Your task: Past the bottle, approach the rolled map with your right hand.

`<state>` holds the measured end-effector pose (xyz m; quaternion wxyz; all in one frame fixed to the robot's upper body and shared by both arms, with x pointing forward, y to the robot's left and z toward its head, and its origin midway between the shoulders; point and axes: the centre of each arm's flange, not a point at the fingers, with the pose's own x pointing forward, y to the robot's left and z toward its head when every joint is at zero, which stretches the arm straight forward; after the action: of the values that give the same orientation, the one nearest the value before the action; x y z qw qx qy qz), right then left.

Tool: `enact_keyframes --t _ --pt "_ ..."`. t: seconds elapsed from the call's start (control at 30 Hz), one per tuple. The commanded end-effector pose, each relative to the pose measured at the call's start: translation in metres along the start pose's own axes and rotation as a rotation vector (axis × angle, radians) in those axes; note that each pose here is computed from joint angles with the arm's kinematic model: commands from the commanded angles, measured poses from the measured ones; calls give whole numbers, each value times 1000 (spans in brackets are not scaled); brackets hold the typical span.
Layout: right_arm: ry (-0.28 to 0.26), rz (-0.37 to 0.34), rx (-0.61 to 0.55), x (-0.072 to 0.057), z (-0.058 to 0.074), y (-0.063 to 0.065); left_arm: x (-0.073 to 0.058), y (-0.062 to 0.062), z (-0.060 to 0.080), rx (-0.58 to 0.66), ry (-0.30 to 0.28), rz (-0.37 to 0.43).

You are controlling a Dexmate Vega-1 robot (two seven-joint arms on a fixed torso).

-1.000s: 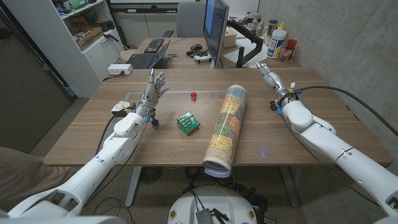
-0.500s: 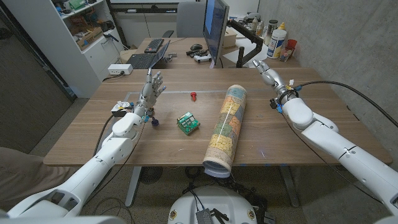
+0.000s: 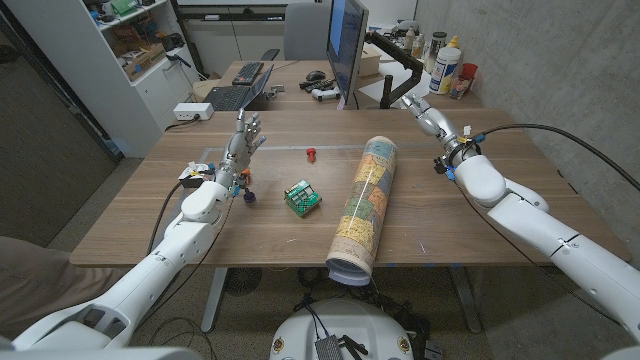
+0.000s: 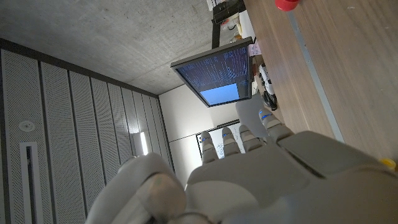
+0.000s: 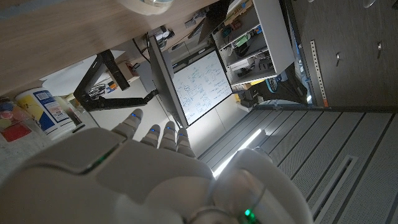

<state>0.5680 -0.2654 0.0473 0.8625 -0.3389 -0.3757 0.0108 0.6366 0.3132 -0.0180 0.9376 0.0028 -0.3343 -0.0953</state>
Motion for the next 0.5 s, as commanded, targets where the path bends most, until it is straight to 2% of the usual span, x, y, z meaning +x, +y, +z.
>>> enact_keyframes --t 0.03,0.5 --pt "-12 13 -21 -4 6 -5 -2 -1 0 12 -4 -1" --pt "-36 33 -147 -10 13 -9 -3 1 0 40 -4 -12"
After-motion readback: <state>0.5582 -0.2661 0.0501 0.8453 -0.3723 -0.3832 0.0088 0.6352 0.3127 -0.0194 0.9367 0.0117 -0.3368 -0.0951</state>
